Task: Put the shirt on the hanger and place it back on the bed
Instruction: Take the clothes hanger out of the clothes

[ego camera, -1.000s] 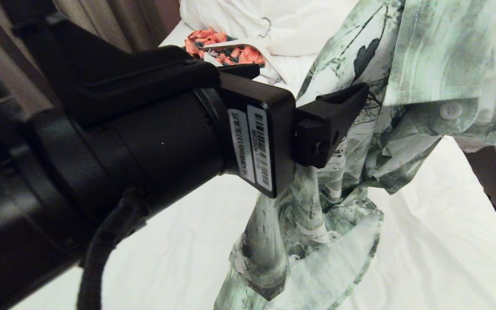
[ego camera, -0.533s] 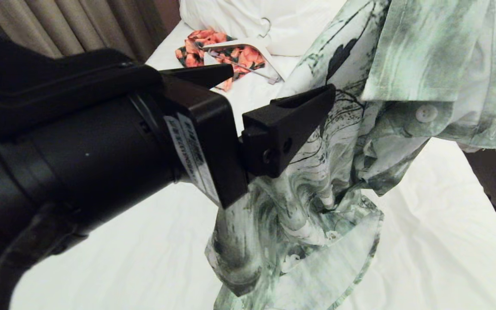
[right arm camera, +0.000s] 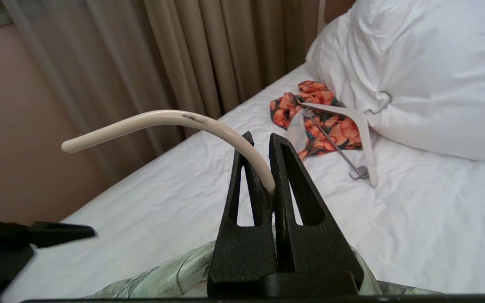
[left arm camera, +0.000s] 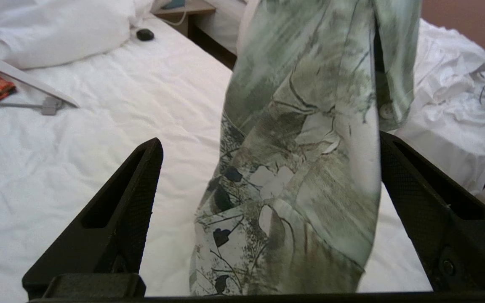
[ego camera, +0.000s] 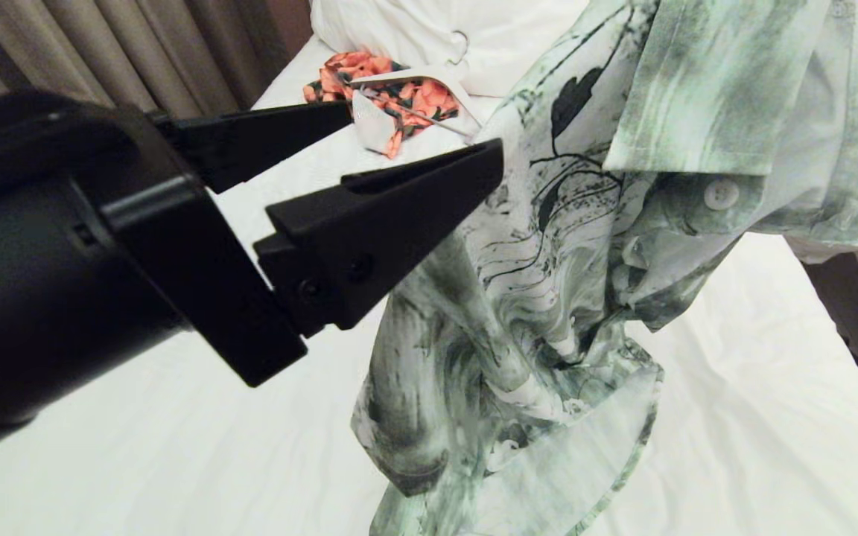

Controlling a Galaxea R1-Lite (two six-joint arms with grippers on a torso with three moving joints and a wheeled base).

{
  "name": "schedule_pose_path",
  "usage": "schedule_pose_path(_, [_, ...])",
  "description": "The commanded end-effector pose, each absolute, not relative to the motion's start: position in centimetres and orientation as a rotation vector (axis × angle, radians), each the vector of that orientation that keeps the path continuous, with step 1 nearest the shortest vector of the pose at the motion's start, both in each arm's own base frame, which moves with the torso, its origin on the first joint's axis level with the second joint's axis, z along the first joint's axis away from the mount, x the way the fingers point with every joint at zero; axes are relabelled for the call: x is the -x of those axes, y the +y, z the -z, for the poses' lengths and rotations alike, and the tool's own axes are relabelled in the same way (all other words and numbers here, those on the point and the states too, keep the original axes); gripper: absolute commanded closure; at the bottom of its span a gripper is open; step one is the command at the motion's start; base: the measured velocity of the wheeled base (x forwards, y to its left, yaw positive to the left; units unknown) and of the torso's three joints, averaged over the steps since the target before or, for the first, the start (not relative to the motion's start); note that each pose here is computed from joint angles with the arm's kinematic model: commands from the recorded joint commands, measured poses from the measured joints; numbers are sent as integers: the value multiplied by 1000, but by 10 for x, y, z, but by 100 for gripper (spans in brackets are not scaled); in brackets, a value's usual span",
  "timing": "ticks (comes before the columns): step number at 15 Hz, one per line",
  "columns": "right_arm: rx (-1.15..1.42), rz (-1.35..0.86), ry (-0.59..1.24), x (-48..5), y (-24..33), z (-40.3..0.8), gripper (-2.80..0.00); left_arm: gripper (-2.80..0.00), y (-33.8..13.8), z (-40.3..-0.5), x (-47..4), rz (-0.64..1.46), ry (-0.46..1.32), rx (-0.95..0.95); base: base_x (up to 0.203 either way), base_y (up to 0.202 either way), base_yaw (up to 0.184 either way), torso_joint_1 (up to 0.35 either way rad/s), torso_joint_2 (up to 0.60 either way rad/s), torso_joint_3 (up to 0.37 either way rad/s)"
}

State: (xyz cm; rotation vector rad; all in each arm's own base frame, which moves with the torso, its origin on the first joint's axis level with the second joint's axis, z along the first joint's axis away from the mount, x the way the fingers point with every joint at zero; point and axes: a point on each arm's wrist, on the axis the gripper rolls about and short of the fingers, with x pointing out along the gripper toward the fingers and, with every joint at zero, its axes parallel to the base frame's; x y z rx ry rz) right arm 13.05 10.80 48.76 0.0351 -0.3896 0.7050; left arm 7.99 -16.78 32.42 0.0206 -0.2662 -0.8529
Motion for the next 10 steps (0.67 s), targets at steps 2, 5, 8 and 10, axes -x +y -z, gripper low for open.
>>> schedule_pose_path(2, [-23,-690,-379,-137,110,-485,0,-280,-146,-333,-70,845,-312,20,0,0,0,0,0,0])
schedule_pose_path(5, [-20,-690,-376,-139,111,-485,0,-280,-119,-330,-59,837,-342,47,0,0,0,0,0,0])
schedule_pose_path(8, [-20,-688,-378,-141,112,-485,0,-280,-103,-316,-57,795,-330,32,0,0,0,0,0,0])
schedule_pose_path(10, [-26,-686,-401,-140,111,-487,0,-280,-86,-300,-57,728,-310,22,0,0,0,0,0,0])
